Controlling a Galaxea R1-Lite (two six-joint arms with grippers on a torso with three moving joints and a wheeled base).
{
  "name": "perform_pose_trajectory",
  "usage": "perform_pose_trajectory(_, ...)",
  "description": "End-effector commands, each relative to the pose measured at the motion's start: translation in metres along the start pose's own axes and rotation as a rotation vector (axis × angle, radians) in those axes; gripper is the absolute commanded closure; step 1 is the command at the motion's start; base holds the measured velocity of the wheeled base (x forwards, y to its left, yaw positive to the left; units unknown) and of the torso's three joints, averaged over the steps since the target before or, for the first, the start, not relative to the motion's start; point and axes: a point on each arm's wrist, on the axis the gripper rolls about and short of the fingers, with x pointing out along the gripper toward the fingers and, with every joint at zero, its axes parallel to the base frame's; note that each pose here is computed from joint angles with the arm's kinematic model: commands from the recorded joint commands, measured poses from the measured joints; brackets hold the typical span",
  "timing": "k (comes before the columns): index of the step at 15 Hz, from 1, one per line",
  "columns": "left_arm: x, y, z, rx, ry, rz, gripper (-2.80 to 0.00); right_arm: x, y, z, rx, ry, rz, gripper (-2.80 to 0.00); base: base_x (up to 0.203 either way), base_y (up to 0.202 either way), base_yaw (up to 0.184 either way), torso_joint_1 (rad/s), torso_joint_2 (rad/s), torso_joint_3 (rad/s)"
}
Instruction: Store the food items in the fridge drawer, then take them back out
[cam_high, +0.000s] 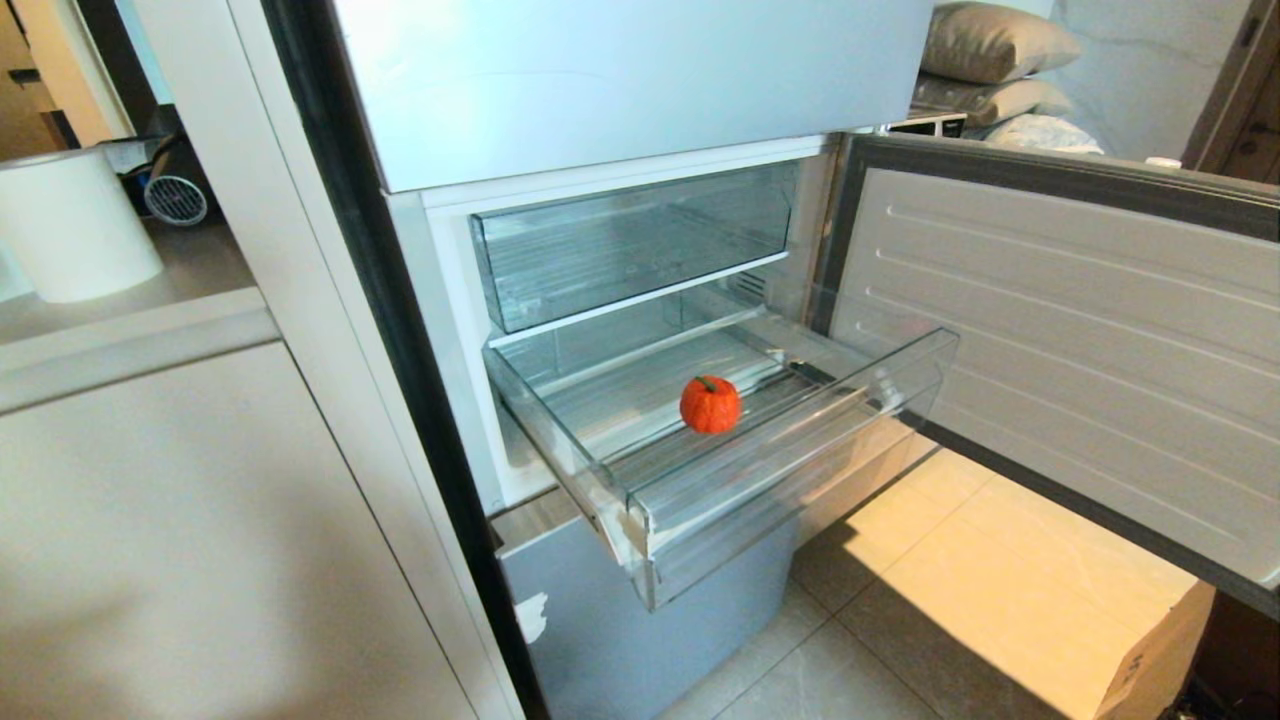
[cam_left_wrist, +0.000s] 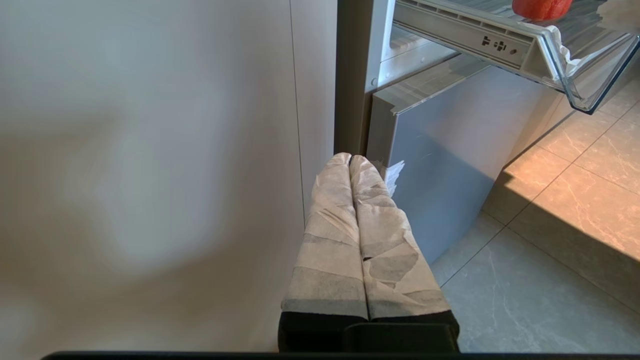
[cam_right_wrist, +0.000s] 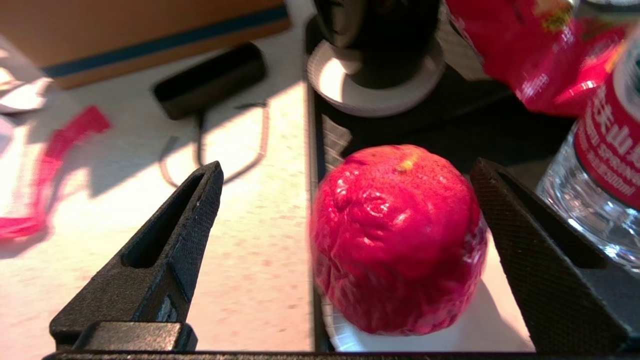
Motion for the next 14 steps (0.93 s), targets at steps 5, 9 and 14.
perform_pose_trajectory(5,0.000,0.000,0.000,0.000,0.001,0.000,0.00,0.011,-0.008,-0.021,0.013,0.050,-0.010,-2.80,0.000,0.000,0.000,0.000,0.00,0.000)
perform_pose_trajectory(9,0.000,0.000,0.000,0.000,0.001,0.000,0.00,0.012,-0.011,-0.027,0.019,0.067,-0.014,-2.80,0.000,0.000,0.000,0.000,0.00,0.000)
perform_pose_trajectory(14,0.000,0.000,0.000,0.000,0.001,0.000,0.00,0.005,-0.014,-0.016,0.018,0.043,-0.027,0.00,0.000,0.000,0.000,0.000,0.00,0.000)
